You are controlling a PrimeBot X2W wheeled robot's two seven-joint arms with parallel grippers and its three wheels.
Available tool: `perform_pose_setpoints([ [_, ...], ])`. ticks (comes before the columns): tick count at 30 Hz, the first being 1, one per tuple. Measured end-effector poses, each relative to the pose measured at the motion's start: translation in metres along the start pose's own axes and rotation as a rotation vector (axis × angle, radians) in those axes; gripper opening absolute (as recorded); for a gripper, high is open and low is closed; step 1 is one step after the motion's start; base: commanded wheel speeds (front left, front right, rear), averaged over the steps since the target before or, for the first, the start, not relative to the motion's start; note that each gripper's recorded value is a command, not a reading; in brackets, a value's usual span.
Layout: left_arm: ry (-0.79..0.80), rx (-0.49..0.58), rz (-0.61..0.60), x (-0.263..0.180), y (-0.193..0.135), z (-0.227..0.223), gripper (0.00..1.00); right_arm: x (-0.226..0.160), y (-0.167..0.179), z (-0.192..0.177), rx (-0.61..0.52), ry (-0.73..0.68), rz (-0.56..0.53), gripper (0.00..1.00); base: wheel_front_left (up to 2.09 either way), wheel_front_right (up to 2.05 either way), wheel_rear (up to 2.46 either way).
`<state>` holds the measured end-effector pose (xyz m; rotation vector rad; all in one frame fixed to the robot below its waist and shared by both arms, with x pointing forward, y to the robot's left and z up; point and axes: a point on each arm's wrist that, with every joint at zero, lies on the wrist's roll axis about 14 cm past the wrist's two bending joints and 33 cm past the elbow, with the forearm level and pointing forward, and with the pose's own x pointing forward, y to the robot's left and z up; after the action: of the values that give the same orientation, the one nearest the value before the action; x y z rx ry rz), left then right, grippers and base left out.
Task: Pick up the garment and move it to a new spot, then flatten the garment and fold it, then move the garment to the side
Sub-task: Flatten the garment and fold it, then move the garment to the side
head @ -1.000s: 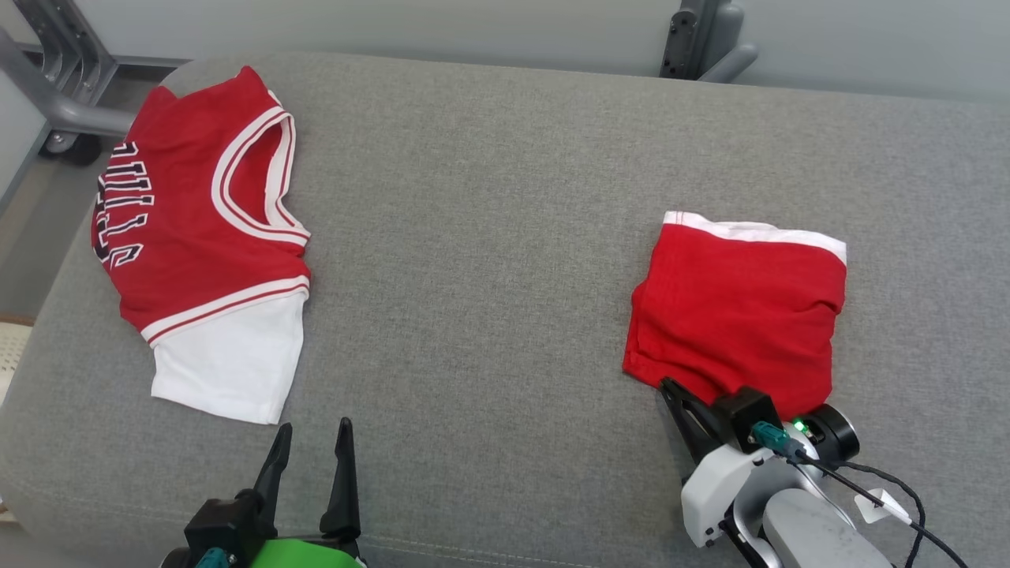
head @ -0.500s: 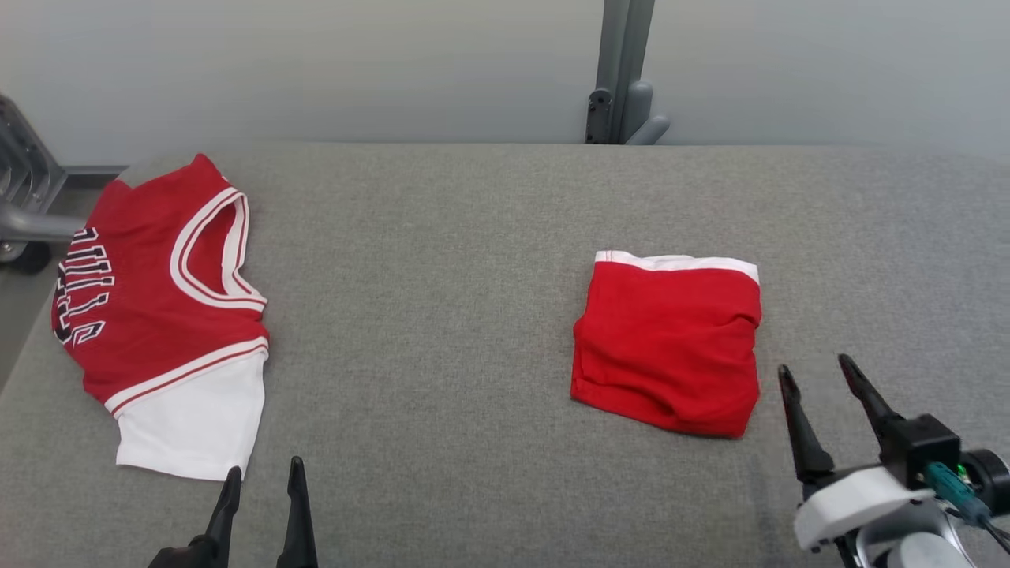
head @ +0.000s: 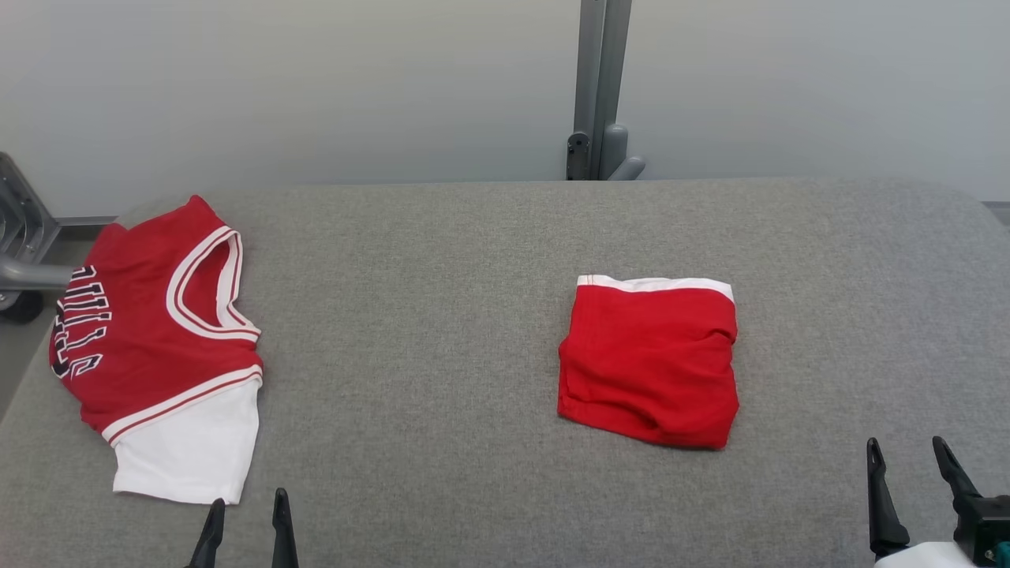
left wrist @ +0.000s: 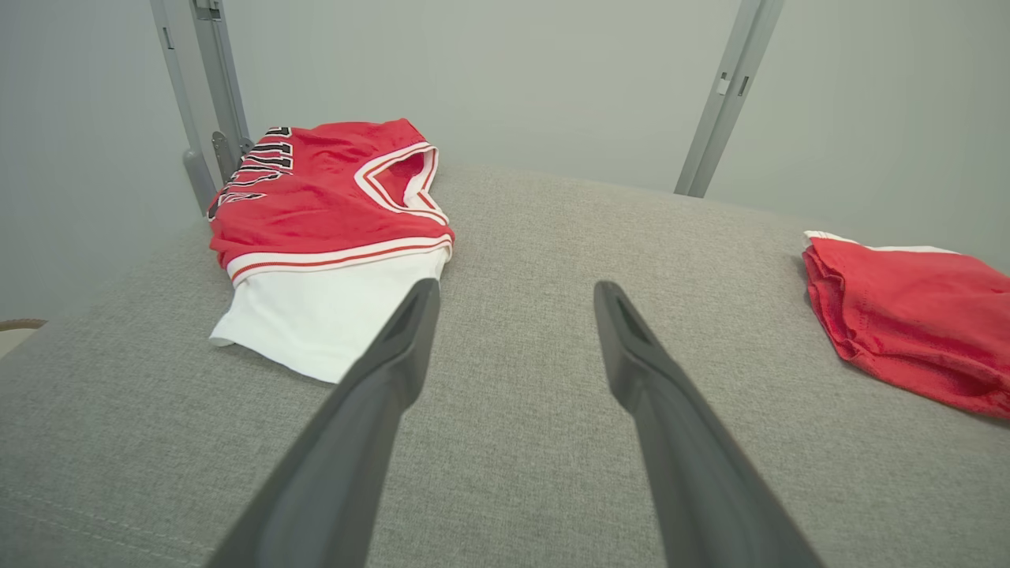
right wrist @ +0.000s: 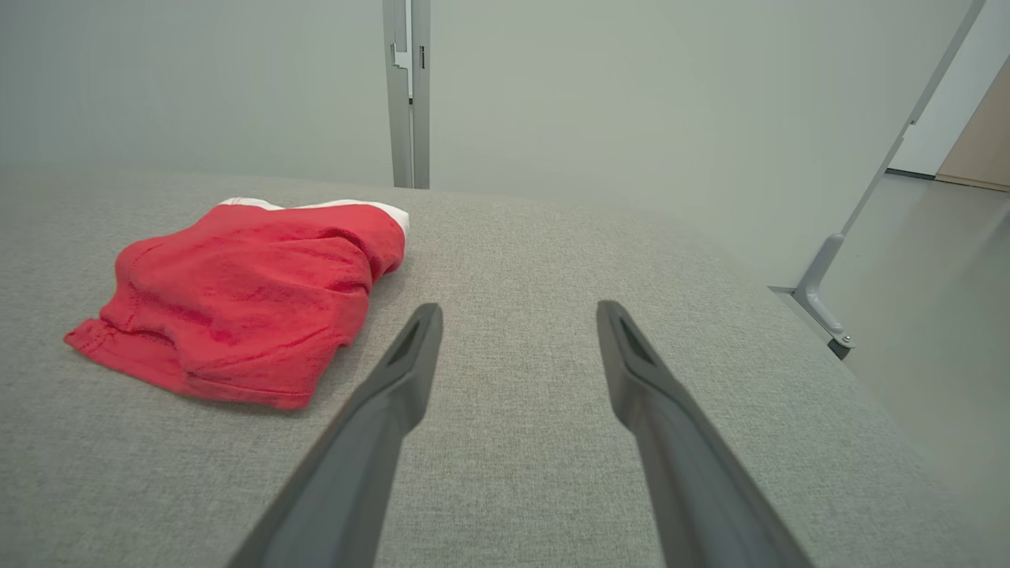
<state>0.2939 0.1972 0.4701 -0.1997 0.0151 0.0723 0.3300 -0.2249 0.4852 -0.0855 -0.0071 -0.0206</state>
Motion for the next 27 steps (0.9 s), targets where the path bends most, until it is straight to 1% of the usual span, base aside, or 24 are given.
perform_pose_setpoints([
  [9, 0.030, 0.000, -0.038, -0.001, -0.006, -0.009, 1.00, -0.004, 0.005, -0.014, 0.020, 0.043, 0.000, 1.00, 0.00, 0.00, 0.00],
  [14, 0.040, -0.006, -0.040, 0.001, -0.007, -0.012, 1.00, 0.003, 0.013, -0.024, 0.091, 0.074, 0.004, 1.00, 0.00, 0.00, 0.00],
  [17, 0.057, -0.009, -0.051, 0.003, -0.011, -0.016, 1.00, 0.018, 0.031, -0.029, 0.163, 0.110, 0.052, 1.00, 0.00, 0.00, 0.00],
  [20, 0.062, -0.010, -0.055, 0.008, -0.013, -0.017, 1.00, 0.041, 0.046, -0.032, 0.197, 0.214, 0.122, 1.00, 0.00, 0.00, 0.00],
  [22, 0.067, -0.015, -0.063, 0.013, -0.016, -0.018, 1.00, 0.061, 0.055, -0.024, 0.235, 0.249, 0.155, 1.00, 0.00, 0.00, 0.00],
  [25, 0.079, -0.008, -0.079, 0.025, -0.022, -0.021, 1.00, 0.090, 0.069, -0.017, 0.237, 0.312, 0.218, 1.00, 0.00, 0.00, 0.00],
  [27, 0.088, -0.005, -0.066, 0.031, -0.020, -0.024, 1.00, 0.100, 0.079, -0.023, 0.240, 0.365, 0.245, 1.00, 0.00, 0.00, 0.00],
])
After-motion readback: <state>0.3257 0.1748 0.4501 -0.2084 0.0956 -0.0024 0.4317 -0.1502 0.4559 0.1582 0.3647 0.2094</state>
